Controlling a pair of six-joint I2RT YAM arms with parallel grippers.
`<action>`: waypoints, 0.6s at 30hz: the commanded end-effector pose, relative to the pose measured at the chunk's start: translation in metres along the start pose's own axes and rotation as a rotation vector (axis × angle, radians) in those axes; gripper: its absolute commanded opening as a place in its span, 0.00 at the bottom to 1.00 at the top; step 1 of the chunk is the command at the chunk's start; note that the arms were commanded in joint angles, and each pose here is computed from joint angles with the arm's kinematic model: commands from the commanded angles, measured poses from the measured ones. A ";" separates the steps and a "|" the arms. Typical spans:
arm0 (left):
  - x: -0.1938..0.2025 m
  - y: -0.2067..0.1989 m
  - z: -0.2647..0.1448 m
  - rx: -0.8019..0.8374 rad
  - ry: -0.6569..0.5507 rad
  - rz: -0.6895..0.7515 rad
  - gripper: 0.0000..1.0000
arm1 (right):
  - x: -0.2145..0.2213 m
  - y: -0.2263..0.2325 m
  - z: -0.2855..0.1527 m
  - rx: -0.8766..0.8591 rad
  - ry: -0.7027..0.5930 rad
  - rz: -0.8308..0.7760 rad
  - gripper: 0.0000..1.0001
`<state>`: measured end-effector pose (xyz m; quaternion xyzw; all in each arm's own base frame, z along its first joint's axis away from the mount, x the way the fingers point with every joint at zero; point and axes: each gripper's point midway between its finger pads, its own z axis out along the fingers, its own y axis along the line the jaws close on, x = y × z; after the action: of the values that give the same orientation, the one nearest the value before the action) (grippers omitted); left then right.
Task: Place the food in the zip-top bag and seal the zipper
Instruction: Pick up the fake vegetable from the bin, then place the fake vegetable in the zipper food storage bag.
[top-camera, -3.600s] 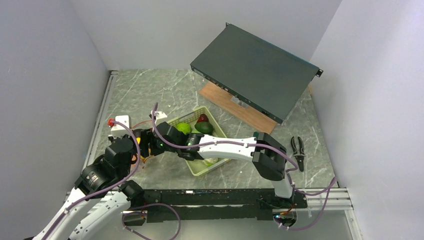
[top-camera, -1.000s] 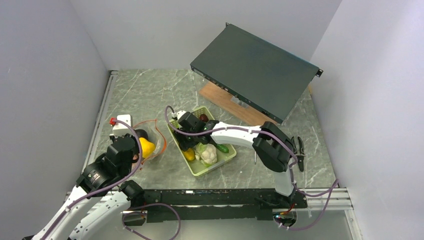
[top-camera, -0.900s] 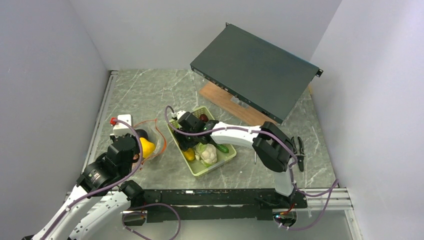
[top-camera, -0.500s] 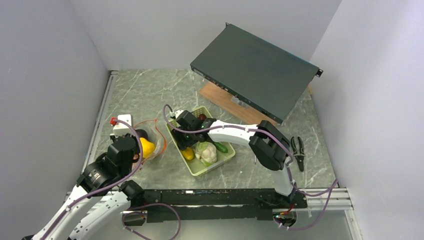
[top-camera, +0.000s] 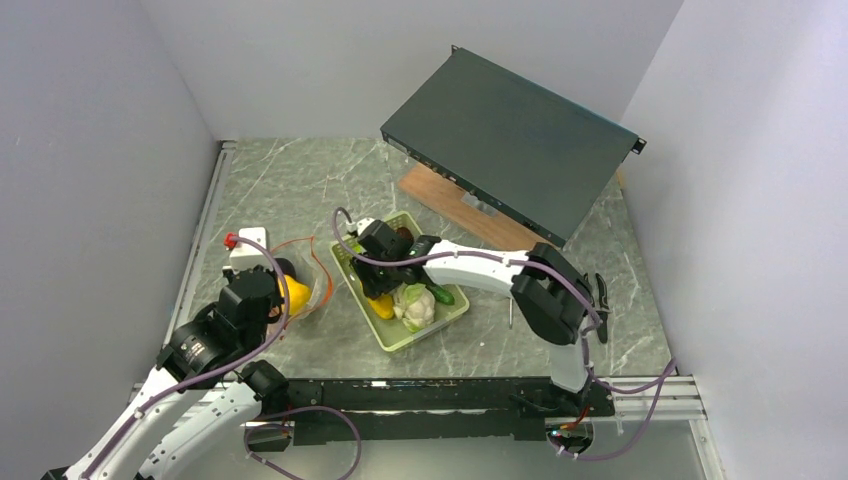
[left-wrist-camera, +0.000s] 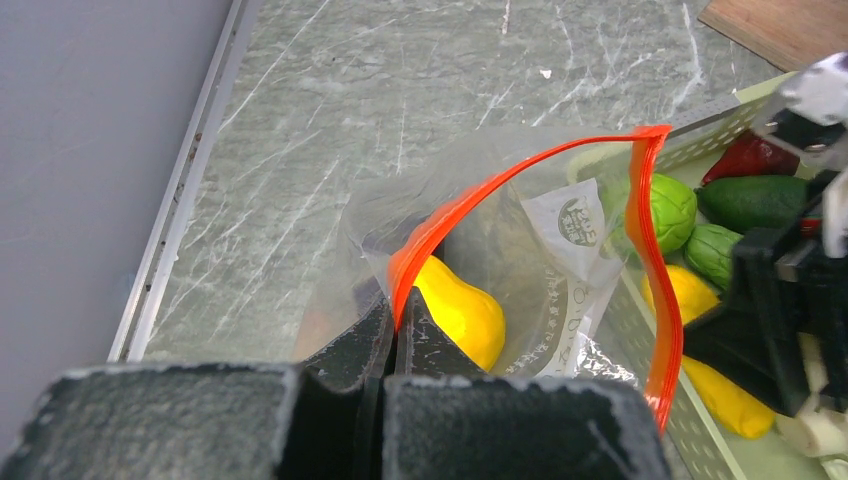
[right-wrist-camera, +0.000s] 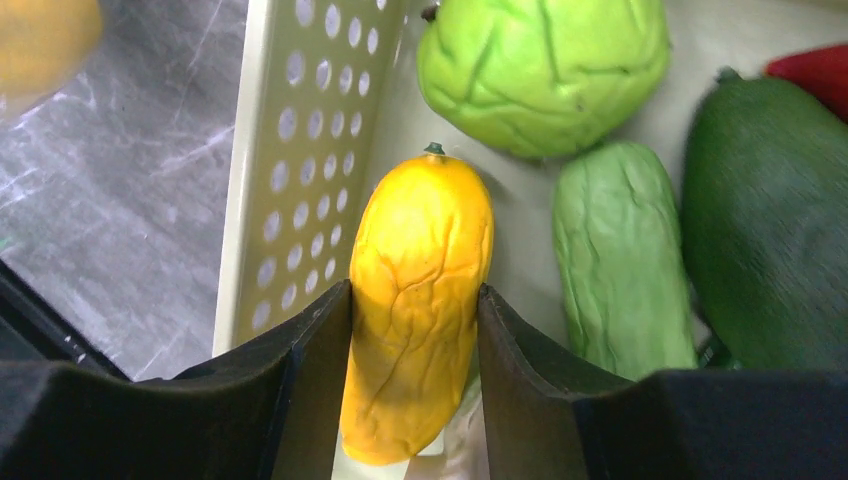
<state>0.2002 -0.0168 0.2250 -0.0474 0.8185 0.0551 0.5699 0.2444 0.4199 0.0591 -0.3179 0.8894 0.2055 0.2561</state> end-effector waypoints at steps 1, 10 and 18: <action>-0.009 0.001 -0.001 -0.004 -0.031 -0.037 0.00 | -0.034 -0.010 -0.049 0.021 -0.129 0.035 0.21; -0.009 0.002 -0.002 -0.004 -0.034 -0.043 0.00 | -0.063 -0.006 -0.098 -0.013 -0.267 0.074 0.07; -0.009 0.001 -0.001 -0.006 -0.032 -0.040 0.00 | -0.085 0.035 -0.134 -0.220 -0.341 0.128 0.02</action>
<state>0.1994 -0.0161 0.2265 -0.0498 0.8163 0.0523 0.5731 0.2480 0.3959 0.1773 -0.2573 0.8556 0.2882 0.3446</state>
